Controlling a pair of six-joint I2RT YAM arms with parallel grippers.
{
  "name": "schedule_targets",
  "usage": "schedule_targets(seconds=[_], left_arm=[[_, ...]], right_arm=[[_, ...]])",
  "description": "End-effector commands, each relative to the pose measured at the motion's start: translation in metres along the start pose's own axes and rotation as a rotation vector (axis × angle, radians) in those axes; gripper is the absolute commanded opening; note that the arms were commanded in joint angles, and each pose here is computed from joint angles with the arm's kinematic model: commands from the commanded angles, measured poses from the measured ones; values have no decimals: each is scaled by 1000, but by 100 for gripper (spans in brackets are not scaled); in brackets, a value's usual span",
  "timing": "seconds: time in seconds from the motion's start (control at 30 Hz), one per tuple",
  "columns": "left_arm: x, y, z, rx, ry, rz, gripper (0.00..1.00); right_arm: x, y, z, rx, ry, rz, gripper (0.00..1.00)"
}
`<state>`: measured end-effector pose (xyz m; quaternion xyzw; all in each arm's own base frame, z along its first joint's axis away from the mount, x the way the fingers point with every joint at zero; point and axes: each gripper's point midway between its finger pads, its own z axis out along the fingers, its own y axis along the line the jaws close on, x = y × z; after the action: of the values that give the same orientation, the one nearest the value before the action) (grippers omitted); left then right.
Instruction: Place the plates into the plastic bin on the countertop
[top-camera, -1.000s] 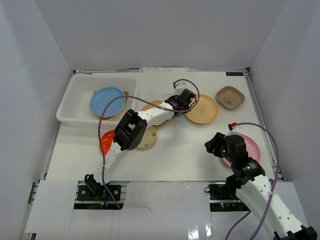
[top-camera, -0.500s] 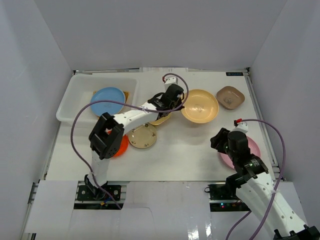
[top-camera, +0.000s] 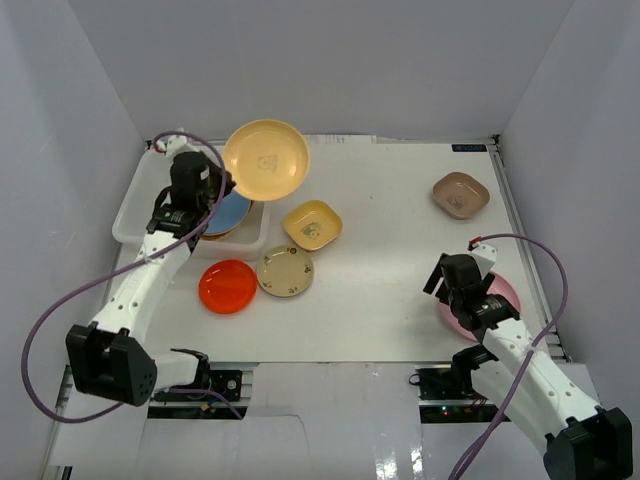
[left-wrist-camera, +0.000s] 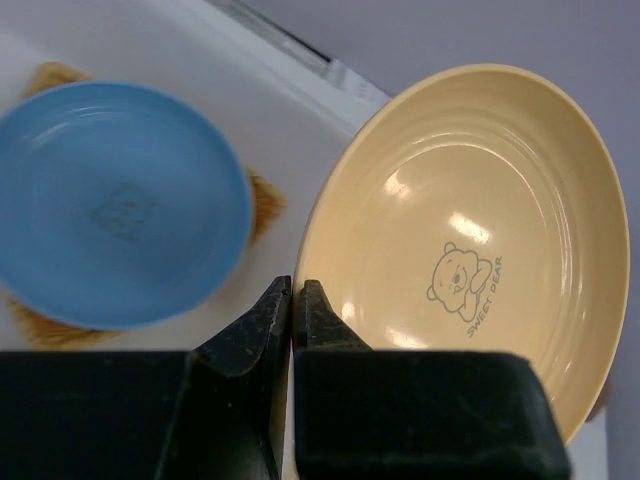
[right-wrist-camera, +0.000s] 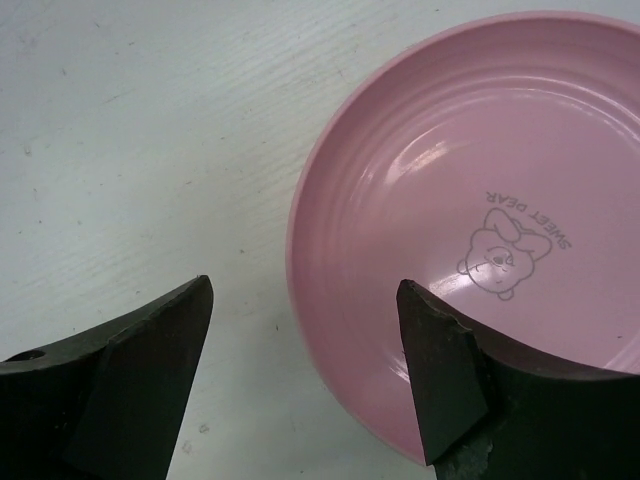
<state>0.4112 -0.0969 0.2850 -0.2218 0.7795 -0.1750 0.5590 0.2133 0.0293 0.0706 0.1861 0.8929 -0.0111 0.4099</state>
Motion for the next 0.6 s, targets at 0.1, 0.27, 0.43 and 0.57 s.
schedule_targets(seconds=[0.1,0.27,0.43,0.57], left_arm=[[1,110,-25,-237,3,4,0],[12,174,-28,-392,22,-27,0],[23,198,-10,-456,66,-30,0],[23,208,12,-495,96,-15,0]], right_arm=[[-4,10,15,-9,-17,42,73],[5,18,22,-36,17,26,65],[12,18,26,-44,30,6,60],[21,14,28,-42,45,-3,56]])
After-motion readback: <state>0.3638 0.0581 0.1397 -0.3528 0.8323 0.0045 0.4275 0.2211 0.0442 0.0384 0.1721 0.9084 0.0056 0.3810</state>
